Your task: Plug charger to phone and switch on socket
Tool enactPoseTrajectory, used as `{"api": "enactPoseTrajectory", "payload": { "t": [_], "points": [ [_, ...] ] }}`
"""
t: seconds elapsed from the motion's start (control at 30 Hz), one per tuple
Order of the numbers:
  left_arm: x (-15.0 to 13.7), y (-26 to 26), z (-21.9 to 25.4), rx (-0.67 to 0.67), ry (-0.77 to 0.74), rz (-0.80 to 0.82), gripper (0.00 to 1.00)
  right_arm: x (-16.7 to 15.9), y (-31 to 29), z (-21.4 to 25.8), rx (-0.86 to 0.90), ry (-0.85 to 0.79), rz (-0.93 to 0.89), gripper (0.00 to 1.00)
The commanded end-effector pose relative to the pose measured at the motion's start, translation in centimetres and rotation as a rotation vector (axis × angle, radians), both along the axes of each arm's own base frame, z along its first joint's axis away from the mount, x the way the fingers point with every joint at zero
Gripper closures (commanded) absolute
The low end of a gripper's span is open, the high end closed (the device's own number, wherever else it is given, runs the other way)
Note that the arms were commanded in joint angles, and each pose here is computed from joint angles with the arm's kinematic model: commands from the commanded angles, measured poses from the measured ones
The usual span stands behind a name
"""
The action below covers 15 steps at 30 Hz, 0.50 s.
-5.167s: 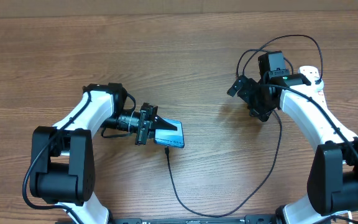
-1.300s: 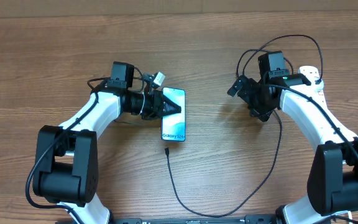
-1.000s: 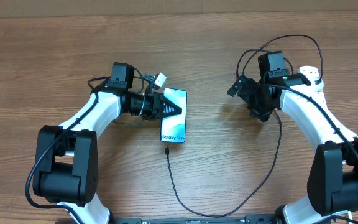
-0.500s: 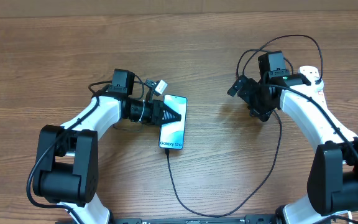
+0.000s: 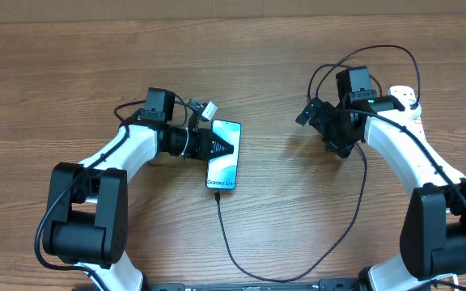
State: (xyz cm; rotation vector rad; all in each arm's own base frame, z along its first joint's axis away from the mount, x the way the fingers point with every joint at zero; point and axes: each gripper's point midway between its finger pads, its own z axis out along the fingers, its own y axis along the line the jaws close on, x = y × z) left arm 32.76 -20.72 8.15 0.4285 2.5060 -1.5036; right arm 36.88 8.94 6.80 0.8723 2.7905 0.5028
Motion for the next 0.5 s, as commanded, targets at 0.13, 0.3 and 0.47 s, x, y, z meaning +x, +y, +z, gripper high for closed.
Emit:
{"api": "enactPoseTrajectory", "payload": {
  "t": [0.13,0.3,0.47],
  "points": [
    [-0.02,-0.18,0.89,-0.017,-0.044,-0.017,0.96,0.31,-0.14,0.18,-0.008,-0.011,0.001,0.00],
    [-0.02,-0.18,0.89,-0.017,-0.044,-0.017,0.96,0.31,-0.14,0.18,-0.008,-0.011,0.001,0.00],
    [0.01,-0.16,0.90,-0.017,-0.042,-0.015,0.96,0.60,-0.09,0.28,-0.004,-0.022,-0.003,0.00]
  ]
}}
